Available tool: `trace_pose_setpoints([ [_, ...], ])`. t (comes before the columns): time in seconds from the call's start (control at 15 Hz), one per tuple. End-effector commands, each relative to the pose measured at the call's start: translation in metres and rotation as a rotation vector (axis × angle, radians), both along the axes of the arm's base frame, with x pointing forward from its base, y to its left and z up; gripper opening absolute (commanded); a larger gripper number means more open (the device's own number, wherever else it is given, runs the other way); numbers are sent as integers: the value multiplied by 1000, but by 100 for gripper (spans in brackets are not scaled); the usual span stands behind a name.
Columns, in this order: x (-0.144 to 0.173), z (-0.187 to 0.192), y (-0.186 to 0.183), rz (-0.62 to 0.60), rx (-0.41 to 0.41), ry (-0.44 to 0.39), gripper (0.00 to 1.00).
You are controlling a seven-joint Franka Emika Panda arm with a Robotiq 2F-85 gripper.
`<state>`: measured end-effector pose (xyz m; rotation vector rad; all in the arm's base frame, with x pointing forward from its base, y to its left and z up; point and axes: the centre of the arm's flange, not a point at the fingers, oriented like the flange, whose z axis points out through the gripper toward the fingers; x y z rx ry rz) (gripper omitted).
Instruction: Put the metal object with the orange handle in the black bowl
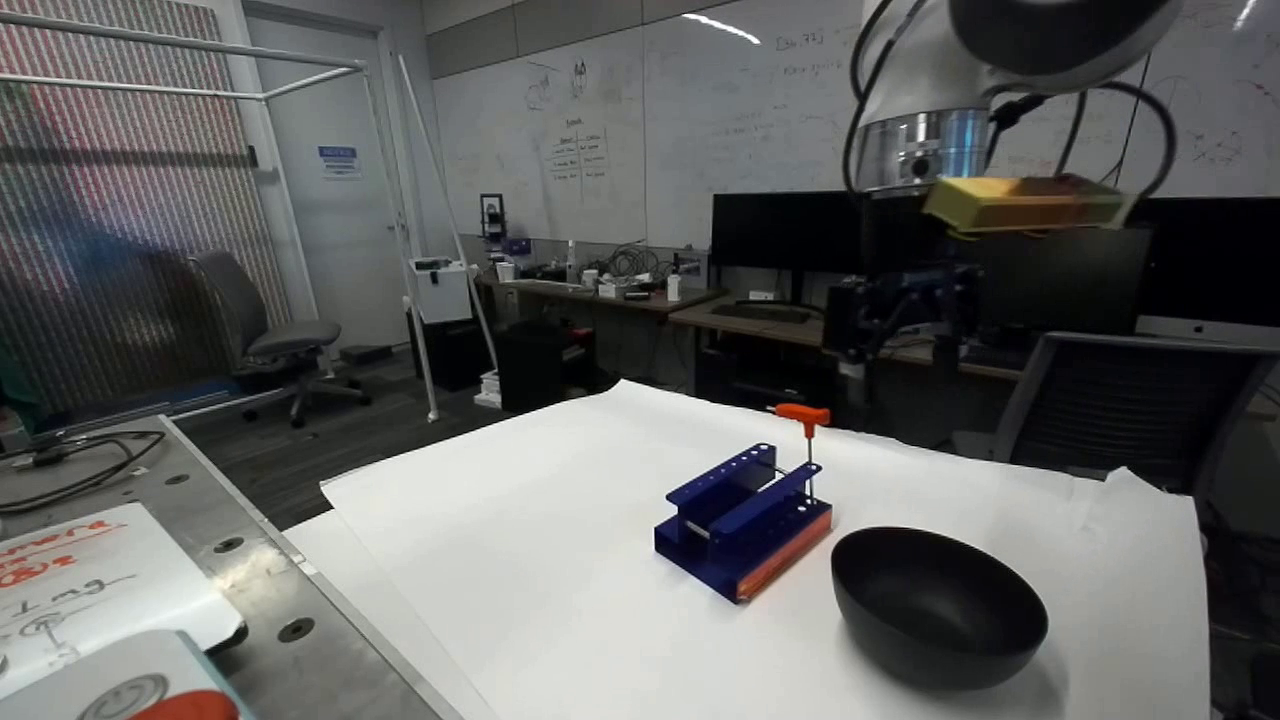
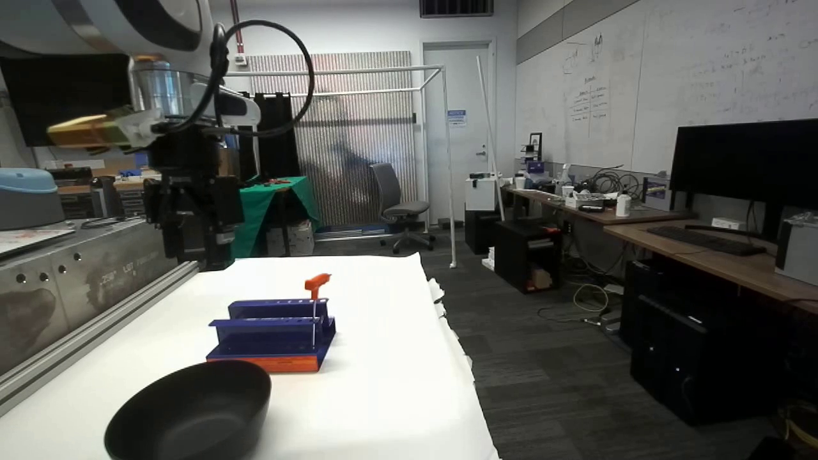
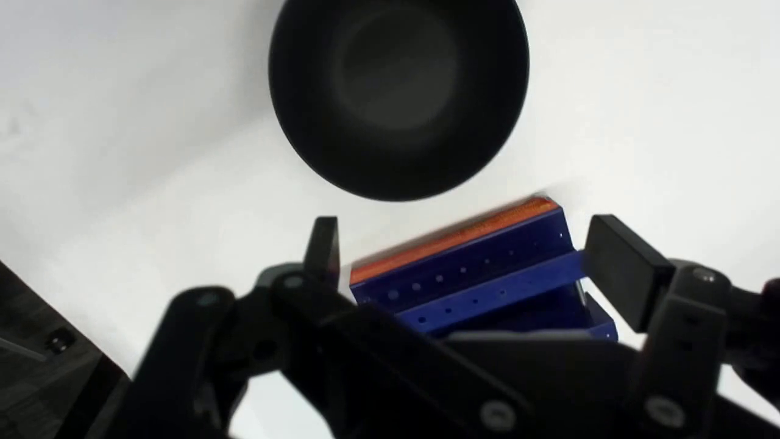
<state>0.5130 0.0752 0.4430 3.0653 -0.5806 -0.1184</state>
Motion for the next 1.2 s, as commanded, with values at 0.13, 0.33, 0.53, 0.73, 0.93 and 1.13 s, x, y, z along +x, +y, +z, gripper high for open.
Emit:
trace_pose_setpoints([
  [0.13, 126, -1, 13, -109, 60, 24, 100],
  [0.33, 77, -28, 3, -76, 28, 16, 100],
  [0.53, 108, -35, -15, -102, 35, 65, 100],
  [0.73, 131, -49, -37, -111, 39, 78, 100],
  [0.93, 151, -61, -57, -104, 46, 107, 100],
  [1.13, 164, -72, -70, -101, 53, 142, 100],
])
